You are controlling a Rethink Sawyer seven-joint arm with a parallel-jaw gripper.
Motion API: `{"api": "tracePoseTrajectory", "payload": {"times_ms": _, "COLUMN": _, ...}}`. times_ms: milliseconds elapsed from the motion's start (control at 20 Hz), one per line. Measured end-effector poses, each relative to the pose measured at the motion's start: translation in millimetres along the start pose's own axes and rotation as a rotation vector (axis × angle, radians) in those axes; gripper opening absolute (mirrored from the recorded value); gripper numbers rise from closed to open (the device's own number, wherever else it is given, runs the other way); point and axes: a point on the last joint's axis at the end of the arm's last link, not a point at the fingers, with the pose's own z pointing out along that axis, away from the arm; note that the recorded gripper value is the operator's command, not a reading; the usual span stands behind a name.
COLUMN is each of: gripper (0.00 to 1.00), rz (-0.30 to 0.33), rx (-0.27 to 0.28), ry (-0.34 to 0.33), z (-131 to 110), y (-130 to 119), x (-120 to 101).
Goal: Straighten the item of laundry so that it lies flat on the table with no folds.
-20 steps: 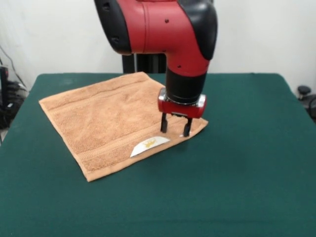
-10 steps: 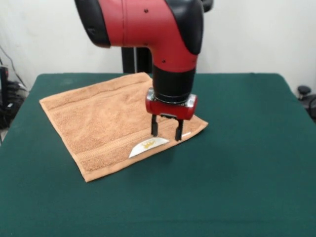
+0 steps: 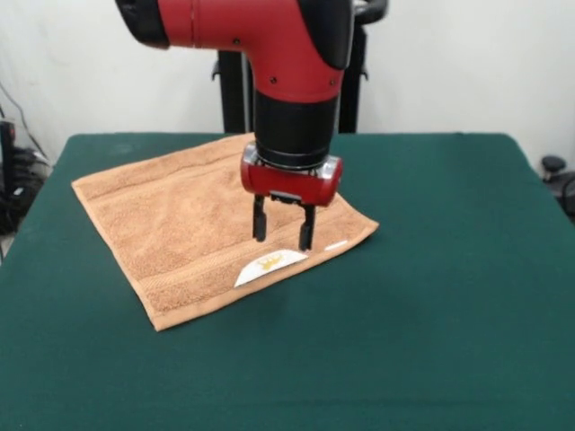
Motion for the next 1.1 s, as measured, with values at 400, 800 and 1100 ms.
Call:
{"api": "tracePoseTrajectory", "payload": {"times_ms": 400, "gripper": 1.0, "rz": -0.016, "rx": -0.012, "ry": -0.056, "z": -26.9, "y": 2.3, "x": 3.9}}
{"api": "tracePoseTrajectory", "payload": {"times_ms": 800, "gripper": 1.0, "rz": 0.017, "rx": -0.054, "ry": -0.161, "z": -89.0, "y": -32.5, "x": 19.6}}
{"api": "tracePoseTrajectory", "payload": {"times_ms": 1100, "gripper": 1.0, "rz": 0.171, "rx": -0.041, "ry": -0.192, "z": -126.8, "y": -129.9, "x": 14.5}}
